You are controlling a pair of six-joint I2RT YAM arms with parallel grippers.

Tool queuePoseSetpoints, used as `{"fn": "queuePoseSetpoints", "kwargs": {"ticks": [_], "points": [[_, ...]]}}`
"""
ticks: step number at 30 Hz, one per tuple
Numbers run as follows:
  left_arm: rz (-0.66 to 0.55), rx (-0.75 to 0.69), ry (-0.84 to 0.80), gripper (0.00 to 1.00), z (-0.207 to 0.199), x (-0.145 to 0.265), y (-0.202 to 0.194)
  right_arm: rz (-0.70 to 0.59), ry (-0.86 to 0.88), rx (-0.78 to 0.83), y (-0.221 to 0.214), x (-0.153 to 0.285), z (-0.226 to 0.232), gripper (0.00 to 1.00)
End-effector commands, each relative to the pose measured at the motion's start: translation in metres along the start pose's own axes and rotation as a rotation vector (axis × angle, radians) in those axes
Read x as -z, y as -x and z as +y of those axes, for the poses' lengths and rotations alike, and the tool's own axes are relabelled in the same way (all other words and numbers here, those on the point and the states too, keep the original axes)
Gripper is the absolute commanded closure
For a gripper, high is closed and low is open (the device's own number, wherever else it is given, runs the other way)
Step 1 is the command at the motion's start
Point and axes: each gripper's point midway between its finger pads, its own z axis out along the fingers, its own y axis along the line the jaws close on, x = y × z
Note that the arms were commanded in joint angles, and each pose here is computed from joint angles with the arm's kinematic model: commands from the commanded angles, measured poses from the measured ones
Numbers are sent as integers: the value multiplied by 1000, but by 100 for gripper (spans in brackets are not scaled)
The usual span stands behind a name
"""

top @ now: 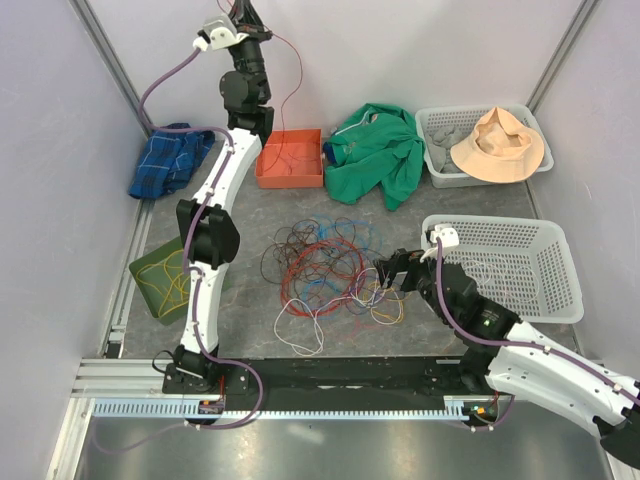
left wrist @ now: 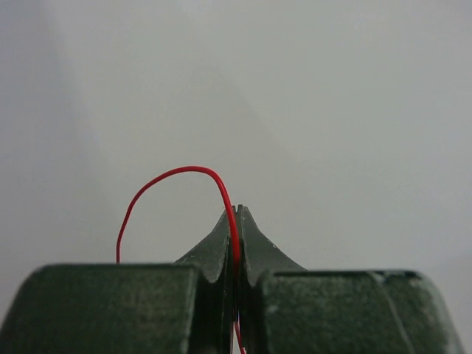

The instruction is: Untangle the cables

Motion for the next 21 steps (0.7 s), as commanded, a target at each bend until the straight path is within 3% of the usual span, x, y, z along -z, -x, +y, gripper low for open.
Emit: {"fn": "queuePoseSetpoints", "kwargs": {"ticks": [1,8,13,21], "points": [[43,-55,23,98,29,25,-58,-23,-25,6,2,-5,-4,2],[151,-99,25,98,50,68,-117,-8,-33,-2,-4,-8,-5,2],[192,-105,16,98,49,87,-123,3,-29,-11,-8,-9,-4,2],[426,-213,-15,98,28,161,-165,19,17,-46,-14,-11,5,2]]}}
